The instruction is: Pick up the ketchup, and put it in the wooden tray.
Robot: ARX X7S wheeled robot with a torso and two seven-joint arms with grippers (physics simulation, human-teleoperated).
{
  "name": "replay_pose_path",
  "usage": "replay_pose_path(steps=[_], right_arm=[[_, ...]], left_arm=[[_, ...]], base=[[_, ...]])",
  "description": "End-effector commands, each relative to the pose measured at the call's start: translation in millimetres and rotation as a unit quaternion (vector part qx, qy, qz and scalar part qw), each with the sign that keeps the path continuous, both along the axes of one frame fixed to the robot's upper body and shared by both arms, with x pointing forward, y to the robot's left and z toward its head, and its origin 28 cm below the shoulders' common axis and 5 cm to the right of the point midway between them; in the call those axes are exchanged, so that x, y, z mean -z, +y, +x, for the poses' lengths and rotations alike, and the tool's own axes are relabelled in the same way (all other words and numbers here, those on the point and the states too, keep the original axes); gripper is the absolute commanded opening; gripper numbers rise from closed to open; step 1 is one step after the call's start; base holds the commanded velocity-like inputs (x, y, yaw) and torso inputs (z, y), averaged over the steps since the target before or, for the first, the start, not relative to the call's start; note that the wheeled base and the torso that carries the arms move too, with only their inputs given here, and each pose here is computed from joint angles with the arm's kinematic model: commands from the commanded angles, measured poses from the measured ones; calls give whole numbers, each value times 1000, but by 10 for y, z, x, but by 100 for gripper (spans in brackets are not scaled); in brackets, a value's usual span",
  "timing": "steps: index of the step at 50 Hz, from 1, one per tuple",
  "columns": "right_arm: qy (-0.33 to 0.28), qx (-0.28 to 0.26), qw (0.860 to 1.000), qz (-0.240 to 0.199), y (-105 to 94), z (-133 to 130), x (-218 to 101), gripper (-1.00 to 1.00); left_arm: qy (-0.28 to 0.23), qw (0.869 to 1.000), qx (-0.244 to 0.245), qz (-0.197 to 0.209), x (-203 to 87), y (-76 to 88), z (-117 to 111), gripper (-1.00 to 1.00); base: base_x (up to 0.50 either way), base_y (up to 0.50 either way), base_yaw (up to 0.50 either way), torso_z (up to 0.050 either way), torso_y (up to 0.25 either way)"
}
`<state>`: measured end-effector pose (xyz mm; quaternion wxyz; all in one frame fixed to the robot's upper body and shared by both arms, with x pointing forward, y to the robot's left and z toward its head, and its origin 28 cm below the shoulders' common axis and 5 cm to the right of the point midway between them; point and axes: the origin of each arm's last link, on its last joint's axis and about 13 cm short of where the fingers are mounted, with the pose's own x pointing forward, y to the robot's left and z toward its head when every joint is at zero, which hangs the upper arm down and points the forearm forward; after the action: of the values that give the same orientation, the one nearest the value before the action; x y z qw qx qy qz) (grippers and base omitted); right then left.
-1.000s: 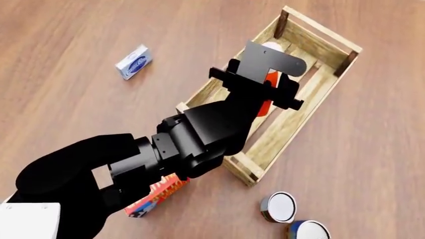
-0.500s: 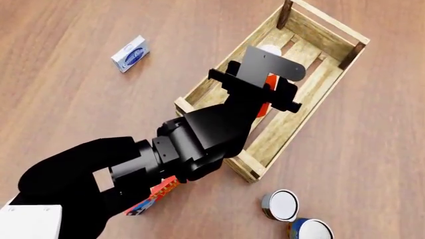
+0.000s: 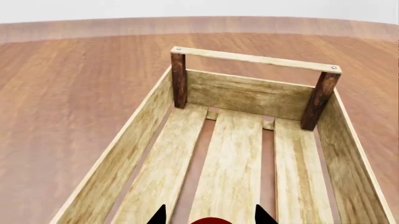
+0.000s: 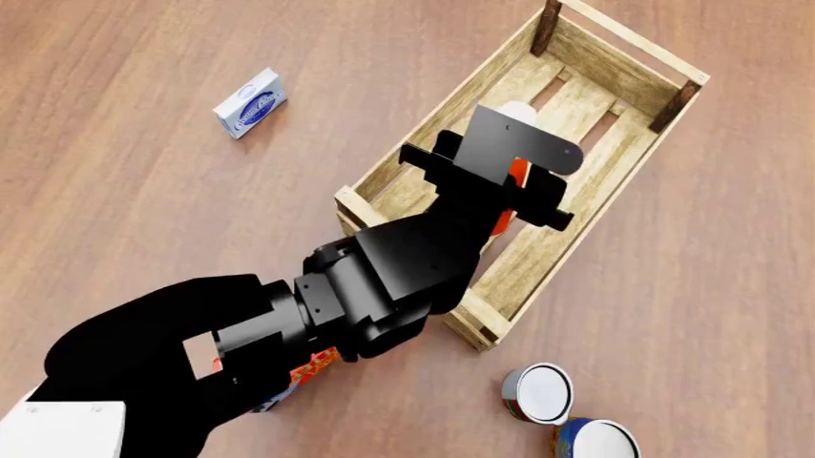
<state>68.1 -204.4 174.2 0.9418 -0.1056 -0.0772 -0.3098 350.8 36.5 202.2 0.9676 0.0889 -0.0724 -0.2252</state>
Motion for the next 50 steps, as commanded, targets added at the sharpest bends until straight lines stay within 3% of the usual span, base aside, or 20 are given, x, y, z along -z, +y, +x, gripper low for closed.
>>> replay_pose_path(steps=[1,13,14,50], right_arm=[[2,0,1000,1,-1,1,0,100],[3,-1,1000,1,-1,1,1,100],[3,-1,1000,1,-1,1,1,100],[0,-4,1000,-1,0,-1,0,100]], left_arm=[[2,1000,4,-3,8,-6,-4,-100],[5,1000,0,-2,25,7,10,-100],[5,1000,0,-2,24,5,7,100],[5,1000,-5,-5,-34,8,22,100]], base=[[0,0,0,0,0],[0,0,0,0,0],[0,0,0,0,0],[0,0,0,0,0]])
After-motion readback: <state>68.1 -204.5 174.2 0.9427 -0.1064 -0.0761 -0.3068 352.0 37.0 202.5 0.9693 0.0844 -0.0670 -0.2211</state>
